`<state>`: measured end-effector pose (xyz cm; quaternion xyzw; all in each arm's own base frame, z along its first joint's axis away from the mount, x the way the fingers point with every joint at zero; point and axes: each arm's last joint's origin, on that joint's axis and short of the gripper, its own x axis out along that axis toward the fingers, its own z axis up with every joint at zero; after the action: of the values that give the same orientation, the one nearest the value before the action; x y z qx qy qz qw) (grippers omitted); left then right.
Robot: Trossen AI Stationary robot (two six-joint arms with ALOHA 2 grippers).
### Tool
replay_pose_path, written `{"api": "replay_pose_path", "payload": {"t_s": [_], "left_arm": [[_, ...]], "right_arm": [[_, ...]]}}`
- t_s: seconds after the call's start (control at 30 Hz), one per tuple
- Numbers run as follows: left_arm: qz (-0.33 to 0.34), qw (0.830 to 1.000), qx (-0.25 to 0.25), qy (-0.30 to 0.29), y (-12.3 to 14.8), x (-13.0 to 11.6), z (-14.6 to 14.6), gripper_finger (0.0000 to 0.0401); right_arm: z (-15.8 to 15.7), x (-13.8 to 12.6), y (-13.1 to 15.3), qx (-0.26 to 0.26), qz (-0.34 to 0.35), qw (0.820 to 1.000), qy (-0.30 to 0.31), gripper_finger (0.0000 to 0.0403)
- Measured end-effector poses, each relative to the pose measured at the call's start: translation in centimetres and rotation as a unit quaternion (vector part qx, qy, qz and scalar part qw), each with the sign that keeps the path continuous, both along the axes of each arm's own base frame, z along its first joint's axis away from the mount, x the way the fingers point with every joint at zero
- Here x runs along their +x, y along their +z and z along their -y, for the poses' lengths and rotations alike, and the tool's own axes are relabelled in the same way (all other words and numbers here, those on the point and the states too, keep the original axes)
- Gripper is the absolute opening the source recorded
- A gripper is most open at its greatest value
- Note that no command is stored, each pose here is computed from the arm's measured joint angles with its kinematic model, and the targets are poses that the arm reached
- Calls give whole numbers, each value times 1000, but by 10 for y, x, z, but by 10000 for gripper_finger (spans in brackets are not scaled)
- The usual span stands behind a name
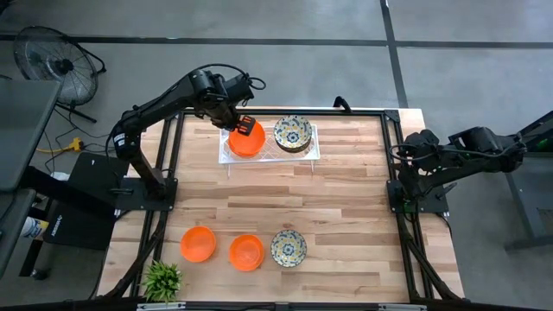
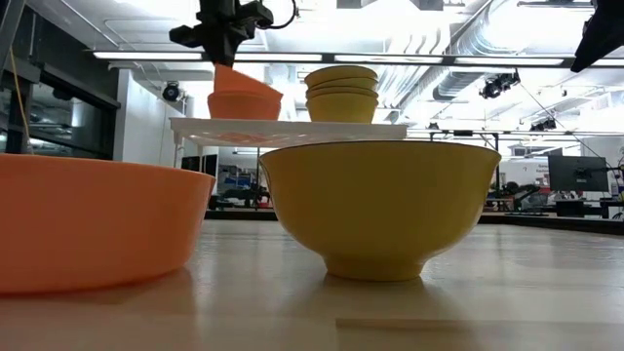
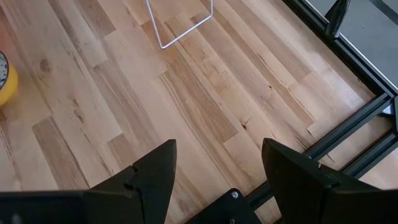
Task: Pick & Place Mini bowls
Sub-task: Stack the orange bowl on the other orange bowls on the shelf
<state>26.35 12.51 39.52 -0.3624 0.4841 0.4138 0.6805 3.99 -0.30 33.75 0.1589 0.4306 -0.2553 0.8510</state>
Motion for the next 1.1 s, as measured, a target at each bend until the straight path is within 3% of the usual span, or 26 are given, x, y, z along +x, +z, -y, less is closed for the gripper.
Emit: {"api": "replay_pose_path", "payload": {"t_s": [0.17, 0.57, 1.1], "left_arm": [[-2, 1000, 2, -10, 0, 0, 0, 57], [-3, 999, -1, -34, 0, 0, 0, 180], [-24, 997, 5, -77, -6, 7, -3, 176]], "right_arm": [[0, 0, 0, 0, 0, 1000, 0, 224], [-1, 0, 0, 10, -2, 1000, 5, 224], [-1, 0, 0, 14, 1, 1000, -3, 224]]}}
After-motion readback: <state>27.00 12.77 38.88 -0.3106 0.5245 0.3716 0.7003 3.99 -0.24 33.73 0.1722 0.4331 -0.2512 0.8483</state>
